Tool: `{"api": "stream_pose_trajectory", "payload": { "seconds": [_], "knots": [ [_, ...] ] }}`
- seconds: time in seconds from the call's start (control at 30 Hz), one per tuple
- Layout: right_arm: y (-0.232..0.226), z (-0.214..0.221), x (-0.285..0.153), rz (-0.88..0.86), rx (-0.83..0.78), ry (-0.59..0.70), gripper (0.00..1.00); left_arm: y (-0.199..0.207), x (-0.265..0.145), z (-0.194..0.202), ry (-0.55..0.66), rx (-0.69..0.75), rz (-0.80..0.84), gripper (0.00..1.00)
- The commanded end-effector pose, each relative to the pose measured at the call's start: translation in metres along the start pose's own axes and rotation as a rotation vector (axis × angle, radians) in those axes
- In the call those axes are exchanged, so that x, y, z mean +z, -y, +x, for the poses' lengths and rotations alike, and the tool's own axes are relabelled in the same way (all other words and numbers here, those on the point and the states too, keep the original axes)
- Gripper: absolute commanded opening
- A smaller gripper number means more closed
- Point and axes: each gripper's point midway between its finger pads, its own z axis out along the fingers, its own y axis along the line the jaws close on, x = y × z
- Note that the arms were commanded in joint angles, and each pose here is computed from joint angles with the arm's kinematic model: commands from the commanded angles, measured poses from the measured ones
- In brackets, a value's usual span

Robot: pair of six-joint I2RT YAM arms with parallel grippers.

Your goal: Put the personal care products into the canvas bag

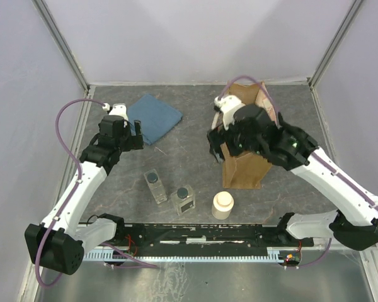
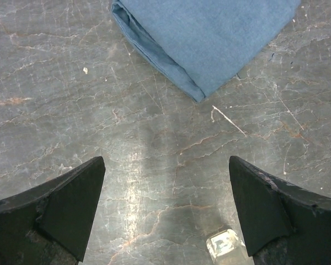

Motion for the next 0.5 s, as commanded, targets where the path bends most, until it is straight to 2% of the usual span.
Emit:
{"api": "stream_pose_trajectory", "payload": {
  "seconds": [0.0,0.23,0.47],
  "knots": [
    [-0.02,0.033,-0.023,0.024,0.024,-0.048,1.0,0.009,0.002,-0.012,0.053,-0.034,0.044,1.0],
    [-0.033,0.077,-0.035,0.121,-0.081,-0.139,1.0,0.011,0.007,-0.003,0.031,-0.037,0.053,1.0],
    [-0.028,0.094,-0.042,0.123,0.005,-0.09,1.0,0.011,0.009,0.0,0.025,-0.04,0.054,1.0]
  ]
}}
